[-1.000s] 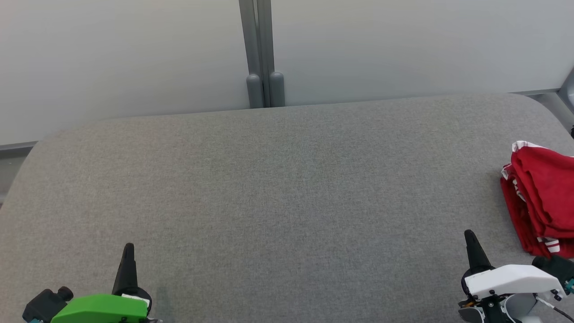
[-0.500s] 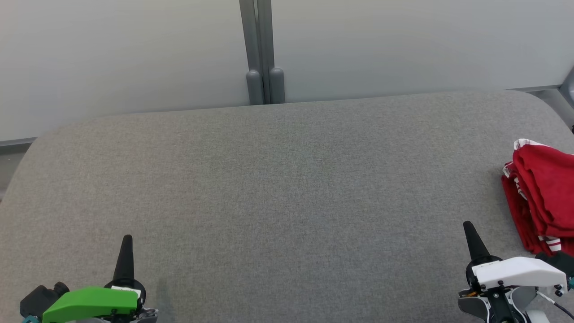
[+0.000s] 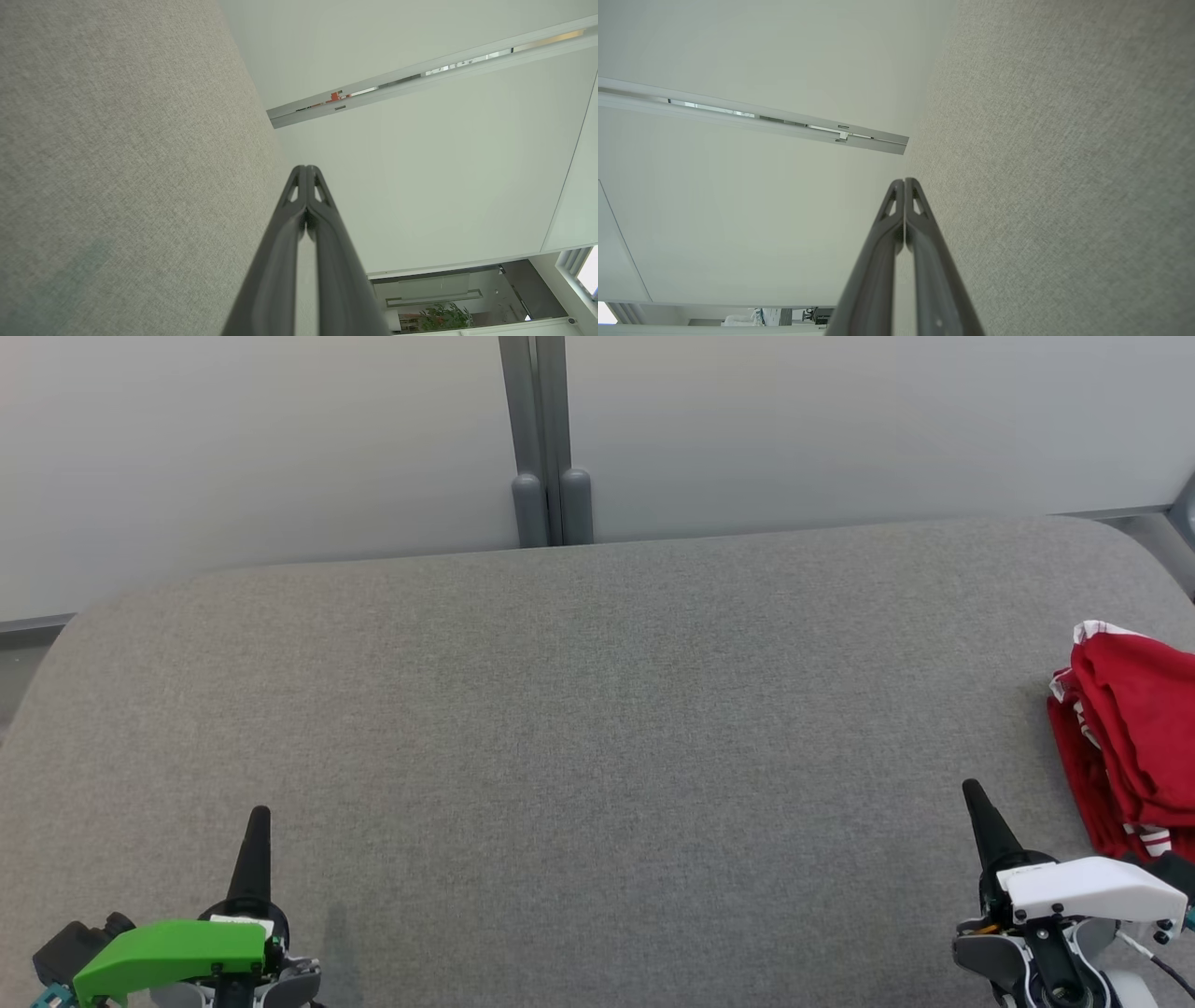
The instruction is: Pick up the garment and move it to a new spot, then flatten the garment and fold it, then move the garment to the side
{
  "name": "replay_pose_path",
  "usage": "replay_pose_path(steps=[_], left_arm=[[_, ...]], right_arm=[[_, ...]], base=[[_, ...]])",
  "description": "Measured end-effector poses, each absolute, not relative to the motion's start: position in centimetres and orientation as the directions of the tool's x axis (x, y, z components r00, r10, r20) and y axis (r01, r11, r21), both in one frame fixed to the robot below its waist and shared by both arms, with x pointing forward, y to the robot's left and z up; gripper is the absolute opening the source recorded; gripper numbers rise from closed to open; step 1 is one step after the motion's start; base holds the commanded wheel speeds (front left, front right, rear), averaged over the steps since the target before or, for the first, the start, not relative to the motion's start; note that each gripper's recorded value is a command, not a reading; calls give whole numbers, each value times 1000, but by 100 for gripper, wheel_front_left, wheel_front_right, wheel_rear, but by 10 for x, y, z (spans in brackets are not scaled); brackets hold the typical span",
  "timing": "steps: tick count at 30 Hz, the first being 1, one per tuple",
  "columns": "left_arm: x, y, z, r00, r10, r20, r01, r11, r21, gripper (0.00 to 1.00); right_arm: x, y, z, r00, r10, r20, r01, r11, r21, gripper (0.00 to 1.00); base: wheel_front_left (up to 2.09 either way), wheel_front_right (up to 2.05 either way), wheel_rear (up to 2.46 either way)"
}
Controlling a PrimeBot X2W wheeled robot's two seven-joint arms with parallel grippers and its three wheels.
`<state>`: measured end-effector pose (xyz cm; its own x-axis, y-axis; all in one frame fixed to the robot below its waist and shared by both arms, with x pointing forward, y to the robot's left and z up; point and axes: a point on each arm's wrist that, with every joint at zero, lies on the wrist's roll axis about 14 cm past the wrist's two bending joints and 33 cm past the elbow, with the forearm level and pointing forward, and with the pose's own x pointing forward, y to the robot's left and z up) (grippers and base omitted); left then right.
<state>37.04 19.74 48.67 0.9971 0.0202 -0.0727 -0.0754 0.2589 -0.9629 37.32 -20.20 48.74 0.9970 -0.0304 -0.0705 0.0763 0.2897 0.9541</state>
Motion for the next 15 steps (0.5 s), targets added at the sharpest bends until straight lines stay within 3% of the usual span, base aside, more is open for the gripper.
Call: replay_pose_path(steps=[15], left_arm=[[378, 197, 494, 999, 10, -51, -51, 150, -987, 0]], right_arm=[[380, -201, 496, 999, -18, -44, 47, 168, 985, 0]], base=[[0, 0, 0]])
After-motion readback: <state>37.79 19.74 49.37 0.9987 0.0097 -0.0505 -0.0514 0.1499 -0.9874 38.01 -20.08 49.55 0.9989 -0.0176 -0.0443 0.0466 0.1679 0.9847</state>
